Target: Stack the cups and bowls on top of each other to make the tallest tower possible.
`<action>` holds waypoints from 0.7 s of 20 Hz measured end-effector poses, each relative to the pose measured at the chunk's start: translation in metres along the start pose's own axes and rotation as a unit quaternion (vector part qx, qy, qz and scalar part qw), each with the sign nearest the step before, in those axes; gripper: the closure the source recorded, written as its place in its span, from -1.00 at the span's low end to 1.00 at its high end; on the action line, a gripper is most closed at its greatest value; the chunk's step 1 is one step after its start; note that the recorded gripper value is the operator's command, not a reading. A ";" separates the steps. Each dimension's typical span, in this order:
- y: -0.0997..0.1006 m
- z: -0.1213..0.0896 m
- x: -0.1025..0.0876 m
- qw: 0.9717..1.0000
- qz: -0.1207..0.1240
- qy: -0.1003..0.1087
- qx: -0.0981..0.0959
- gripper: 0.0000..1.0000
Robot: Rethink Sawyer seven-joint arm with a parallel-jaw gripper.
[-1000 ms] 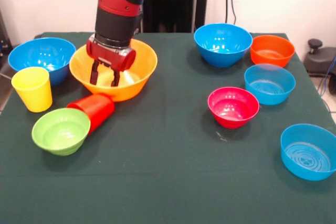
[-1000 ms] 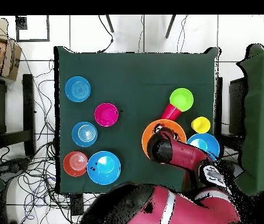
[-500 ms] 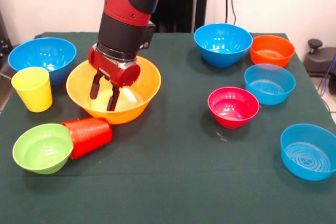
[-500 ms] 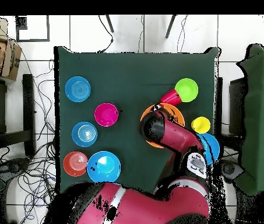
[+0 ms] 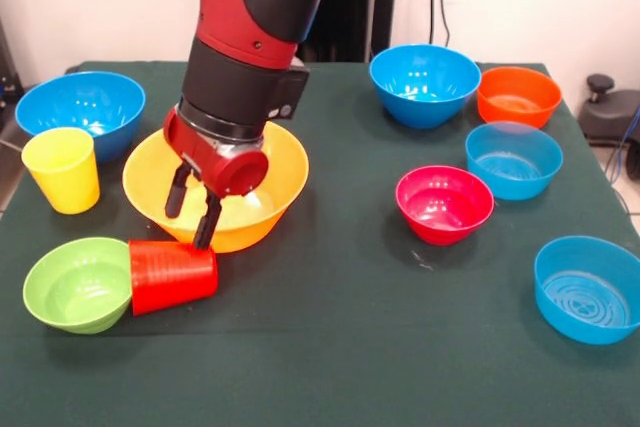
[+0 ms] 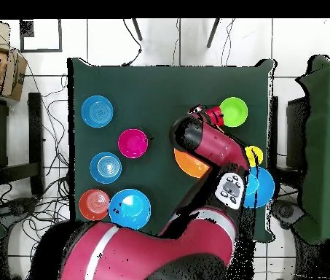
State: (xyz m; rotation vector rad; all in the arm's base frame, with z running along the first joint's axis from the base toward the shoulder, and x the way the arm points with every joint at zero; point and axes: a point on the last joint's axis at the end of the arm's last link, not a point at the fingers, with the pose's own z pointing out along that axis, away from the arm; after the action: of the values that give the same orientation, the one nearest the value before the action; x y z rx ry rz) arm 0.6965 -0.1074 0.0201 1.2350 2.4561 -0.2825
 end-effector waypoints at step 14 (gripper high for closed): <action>-0.158 0.012 -0.065 0.998 -0.056 0.009 0.010 -1.00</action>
State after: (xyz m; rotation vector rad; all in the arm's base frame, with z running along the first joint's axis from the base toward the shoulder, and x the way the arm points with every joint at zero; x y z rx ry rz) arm 0.6080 -0.2523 0.0374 1.1153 2.5469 -0.3295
